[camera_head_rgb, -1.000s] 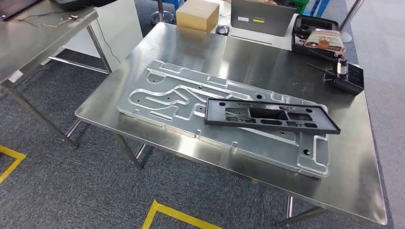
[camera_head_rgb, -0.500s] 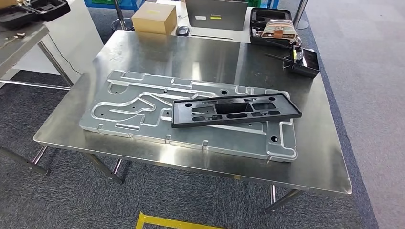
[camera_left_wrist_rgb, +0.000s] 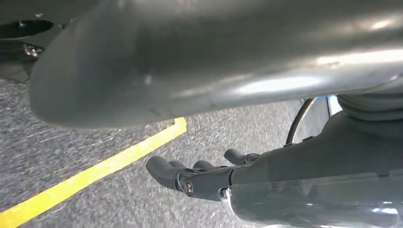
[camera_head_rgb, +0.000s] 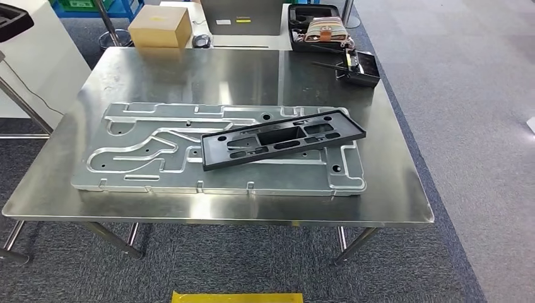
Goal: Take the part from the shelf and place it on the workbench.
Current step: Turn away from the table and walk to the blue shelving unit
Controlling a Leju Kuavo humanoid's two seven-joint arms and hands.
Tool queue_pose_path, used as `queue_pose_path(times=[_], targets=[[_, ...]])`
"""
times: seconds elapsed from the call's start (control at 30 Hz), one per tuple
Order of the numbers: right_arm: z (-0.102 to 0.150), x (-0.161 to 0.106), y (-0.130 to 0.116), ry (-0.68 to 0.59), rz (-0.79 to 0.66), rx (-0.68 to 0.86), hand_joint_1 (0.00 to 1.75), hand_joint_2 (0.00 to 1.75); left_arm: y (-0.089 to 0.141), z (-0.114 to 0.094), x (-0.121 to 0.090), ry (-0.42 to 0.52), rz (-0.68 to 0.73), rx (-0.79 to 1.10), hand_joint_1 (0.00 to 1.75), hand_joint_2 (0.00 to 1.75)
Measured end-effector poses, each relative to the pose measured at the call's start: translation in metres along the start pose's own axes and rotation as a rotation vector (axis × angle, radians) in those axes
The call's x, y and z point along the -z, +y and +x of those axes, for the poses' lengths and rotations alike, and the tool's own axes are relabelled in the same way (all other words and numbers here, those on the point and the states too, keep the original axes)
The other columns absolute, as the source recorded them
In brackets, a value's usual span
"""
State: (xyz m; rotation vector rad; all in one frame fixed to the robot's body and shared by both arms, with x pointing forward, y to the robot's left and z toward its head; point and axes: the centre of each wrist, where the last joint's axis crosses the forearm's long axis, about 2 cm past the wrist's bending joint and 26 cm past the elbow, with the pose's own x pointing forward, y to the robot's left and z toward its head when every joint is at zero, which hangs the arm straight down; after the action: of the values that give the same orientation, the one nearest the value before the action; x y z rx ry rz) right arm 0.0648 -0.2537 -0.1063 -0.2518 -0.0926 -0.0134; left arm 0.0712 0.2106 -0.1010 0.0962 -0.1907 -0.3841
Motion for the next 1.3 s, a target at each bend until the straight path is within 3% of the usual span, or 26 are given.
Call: queue_pose_path(times=[0.1, 0.23, 0.47, 1.3], targets=[[-0.002, 0.000, 0.000, 0.003, 0.000, -0.004, 0.00, 1.75, 0.001, 0.002, 0.000, -0.004, 0.003, 0.002, 0.00, 0.00], [-0.003, 0.000, 0.001, 0.005, 0.003, -0.009, 0.00, 0.00, 0.002, 0.001, 0.000, 0.003, 0.005, 0.003, 0.00, 0.00], [-0.003, -0.001, 0.003, 0.002, 0.006, -0.011, 0.00, 0.00, 0.001, -0.007, 0.000, 0.026, 0.006, 0.003, 0.00, 0.00], [-0.003, -0.001, 0.004, -0.005, 0.015, 0.009, 0.00, 0.00, 0.003, -0.002, 0.001, 0.024, 0.002, 0.014, 0.00, 0.00]])
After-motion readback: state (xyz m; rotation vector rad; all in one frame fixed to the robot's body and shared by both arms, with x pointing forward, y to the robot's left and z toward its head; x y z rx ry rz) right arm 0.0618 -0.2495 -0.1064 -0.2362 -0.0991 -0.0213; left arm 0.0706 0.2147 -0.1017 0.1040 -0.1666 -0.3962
